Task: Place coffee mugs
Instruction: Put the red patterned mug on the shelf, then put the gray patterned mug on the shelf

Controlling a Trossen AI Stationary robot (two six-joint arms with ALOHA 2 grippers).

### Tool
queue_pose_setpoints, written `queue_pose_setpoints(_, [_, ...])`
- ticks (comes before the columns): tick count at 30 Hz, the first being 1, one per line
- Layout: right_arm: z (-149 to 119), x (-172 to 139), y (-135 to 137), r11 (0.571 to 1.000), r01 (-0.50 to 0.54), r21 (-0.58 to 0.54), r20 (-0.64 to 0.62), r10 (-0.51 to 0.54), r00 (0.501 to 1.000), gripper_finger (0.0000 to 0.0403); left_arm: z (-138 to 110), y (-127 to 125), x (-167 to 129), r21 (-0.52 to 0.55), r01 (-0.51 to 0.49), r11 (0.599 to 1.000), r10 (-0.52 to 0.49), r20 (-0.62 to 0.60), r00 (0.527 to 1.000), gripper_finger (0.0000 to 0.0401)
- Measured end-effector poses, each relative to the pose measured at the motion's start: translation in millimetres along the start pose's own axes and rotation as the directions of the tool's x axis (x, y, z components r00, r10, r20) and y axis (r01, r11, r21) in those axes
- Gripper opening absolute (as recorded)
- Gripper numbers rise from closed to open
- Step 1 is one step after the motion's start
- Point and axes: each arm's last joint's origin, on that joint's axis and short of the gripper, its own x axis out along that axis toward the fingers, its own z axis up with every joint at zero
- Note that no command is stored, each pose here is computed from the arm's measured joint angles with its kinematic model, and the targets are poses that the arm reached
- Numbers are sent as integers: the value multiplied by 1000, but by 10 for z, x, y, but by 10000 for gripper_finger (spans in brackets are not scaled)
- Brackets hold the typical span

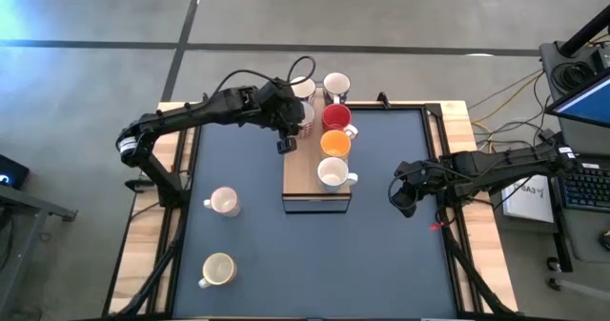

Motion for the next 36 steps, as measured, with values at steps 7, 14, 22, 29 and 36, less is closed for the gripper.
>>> queue_pose_setpoints(7, [0,0,0,1000,0,0,0,0,1000,61,20,1,-2,-6,-4,1000,4,20,1000,77])
queue_pose_setpoints(14, [0,0,-1,1000,0,0,0,0,1000,61,52,-46,-60,-19,2,1000,-1,49,999,78])
queue_pose_setpoints(22, [0,0,0,1000,0,0,0,0,1000,61,63,-235,-521,-23,39,999,-36,117,993,78])
queue_pose_setpoints(29, [0,0,0,1000,0,0,0,0,1000,61,-121,-616,-911,-116,29,993,-30,-10,999,78])
queue_pose_setpoints(36, [0,0,0,1000,1,0,0,-1,1000,61,-453,-1083,-1180,-253,37,967,-108,-274,955,78])
